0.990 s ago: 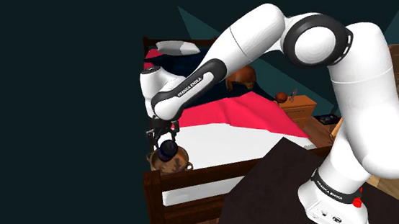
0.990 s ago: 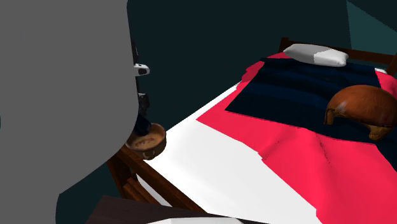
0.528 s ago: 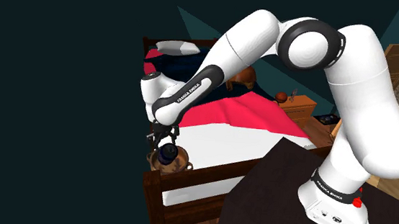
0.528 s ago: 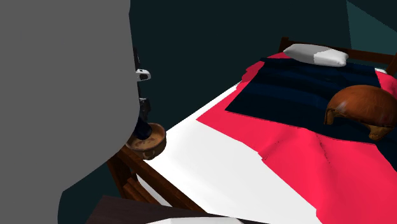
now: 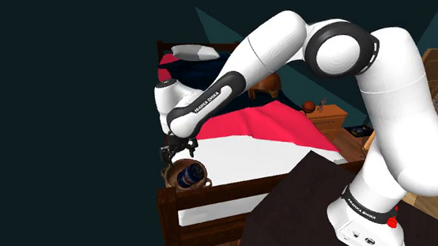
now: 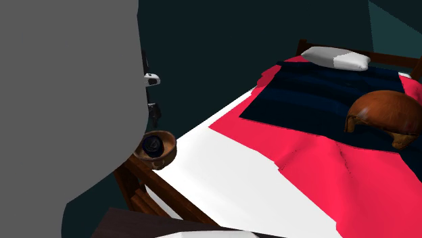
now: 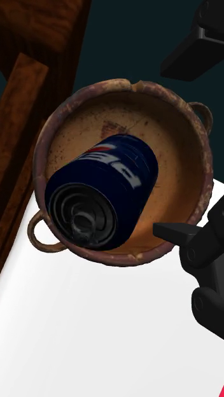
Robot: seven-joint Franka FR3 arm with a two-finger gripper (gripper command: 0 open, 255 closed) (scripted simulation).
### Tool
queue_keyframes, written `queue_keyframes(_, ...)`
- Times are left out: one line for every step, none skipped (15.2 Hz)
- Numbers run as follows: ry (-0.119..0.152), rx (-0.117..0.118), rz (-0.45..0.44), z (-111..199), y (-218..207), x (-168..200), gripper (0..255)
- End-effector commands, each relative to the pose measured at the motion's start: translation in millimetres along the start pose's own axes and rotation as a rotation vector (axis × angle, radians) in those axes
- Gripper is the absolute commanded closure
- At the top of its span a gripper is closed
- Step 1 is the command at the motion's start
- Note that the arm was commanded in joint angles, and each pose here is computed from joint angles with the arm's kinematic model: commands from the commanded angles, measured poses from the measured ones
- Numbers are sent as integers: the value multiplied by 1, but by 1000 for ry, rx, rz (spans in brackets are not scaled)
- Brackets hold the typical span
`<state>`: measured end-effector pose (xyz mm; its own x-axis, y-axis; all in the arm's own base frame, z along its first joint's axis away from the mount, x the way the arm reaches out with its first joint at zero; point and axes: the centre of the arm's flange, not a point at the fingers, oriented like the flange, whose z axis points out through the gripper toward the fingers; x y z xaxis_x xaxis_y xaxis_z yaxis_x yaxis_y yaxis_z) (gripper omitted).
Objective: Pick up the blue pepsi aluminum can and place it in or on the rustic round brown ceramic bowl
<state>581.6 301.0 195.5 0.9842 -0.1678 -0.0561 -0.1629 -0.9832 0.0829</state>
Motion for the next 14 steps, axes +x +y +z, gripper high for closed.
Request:
queue_keyframes(0, 0, 0, 0, 0, 0, 0)
queue_keyframes(0, 0, 0, 0, 0, 0, 0)
queue_keyframes(0, 0, 0, -13, 0, 0, 0)
queue_keyframes(0, 0, 0, -26, 0, 0, 0)
queue_keyframes(0, 0, 0, -39, 0, 0, 0)
queue_keyframes(0, 0, 0, -50, 0, 0, 0)
queue_keyframes(0, 0, 0, -50, 0, 0, 0)
queue_keyframes(0, 0, 0, -50, 0, 0, 0)
queue_keyframes(0, 0, 0, -50, 0, 0, 0)
queue_keyframes(0, 0, 0, -50, 0, 0, 0)
queue_keyframes(0, 0, 0, -50, 0, 0, 0)
queue_keyframes(0, 0, 0, -50, 0, 0, 0)
queue_keyframes(0, 0, 0, -50, 0, 0, 0)
queue_keyframes(0, 0, 0, -50, 0, 0, 0)
